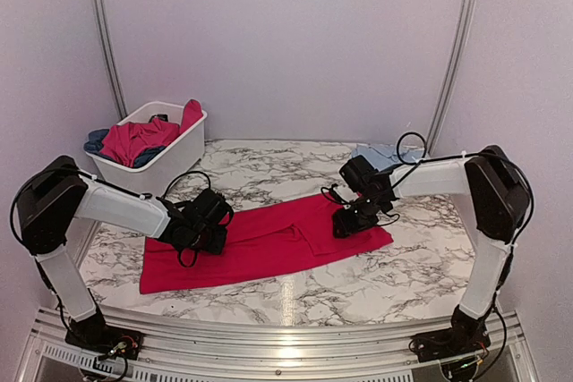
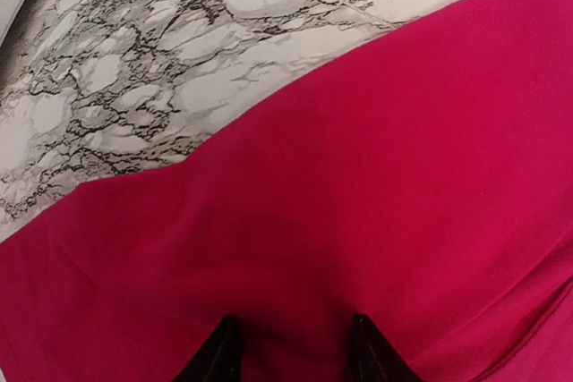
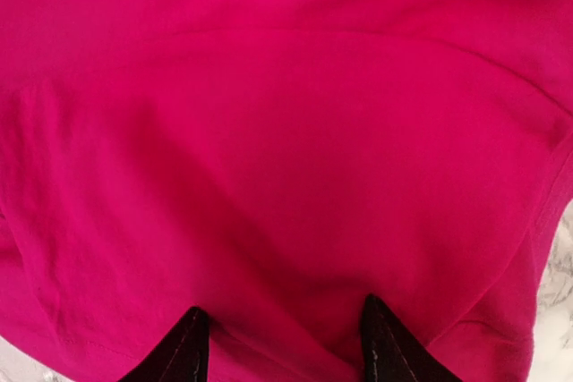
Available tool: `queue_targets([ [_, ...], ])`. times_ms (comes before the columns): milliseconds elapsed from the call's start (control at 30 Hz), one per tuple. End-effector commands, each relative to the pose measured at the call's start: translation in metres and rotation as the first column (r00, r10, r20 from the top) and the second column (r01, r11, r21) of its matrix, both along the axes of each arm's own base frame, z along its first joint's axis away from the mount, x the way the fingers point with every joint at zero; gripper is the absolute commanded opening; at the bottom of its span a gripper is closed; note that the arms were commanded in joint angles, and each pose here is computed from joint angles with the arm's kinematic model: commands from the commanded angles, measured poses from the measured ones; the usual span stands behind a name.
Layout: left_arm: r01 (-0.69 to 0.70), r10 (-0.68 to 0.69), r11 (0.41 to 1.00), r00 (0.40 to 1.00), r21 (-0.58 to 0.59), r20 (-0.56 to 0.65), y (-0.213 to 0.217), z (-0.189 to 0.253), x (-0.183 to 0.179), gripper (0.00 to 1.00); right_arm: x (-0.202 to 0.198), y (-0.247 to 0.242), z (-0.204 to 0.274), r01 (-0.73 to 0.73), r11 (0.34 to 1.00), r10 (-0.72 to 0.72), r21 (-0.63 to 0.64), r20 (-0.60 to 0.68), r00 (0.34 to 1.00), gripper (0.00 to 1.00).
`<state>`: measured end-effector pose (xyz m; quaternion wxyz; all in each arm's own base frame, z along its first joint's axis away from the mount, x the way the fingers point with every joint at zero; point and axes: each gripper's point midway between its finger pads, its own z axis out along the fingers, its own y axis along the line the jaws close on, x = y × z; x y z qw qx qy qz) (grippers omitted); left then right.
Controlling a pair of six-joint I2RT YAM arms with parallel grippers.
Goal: Fold and stack the mixed laundry pile
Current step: Rotate the rectangle-folded T-shirt at the center of the board.
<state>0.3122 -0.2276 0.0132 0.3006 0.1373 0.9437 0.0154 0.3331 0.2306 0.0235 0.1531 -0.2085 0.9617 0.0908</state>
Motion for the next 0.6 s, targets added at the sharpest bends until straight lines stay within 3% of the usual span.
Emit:
queue_targets([
  [0, -0.080, 0.098, 0.987, 0.987, 0.142, -0.126, 0.051, -0.027, -0.036, 0.42, 0.023, 0.015, -0.039, -0.068, 0.996, 0.065, -0.060, -0.043, 0.997, 0.55],
  [333, -0.078, 0.087, 0.991, 0.993, 0.108, -0.082, 0.052, 0.003, -0.034, 0.42, 0.166, 0.096, -0.039, -0.132, 0.991, 0.130, 0.007, 0.120, 0.984, 0.55],
  [467, -0.047, 0.050, 0.997, 0.997, 0.065, -0.052, 0.039, 0.022, -0.026, 0.43, 0.212, 0.086, -0.024, -0.075, 0.997, 0.069, 0.025, 0.169, 0.983, 0.56],
  [567, -0.047, 0.048, 0.997, 0.999, 0.057, -0.015, 0.037, 0.044, -0.019, 0.44, 0.213, 0.072, 0.012, -0.042, 0.999, 0.035, 0.028, 0.216, 0.976, 0.56],
])
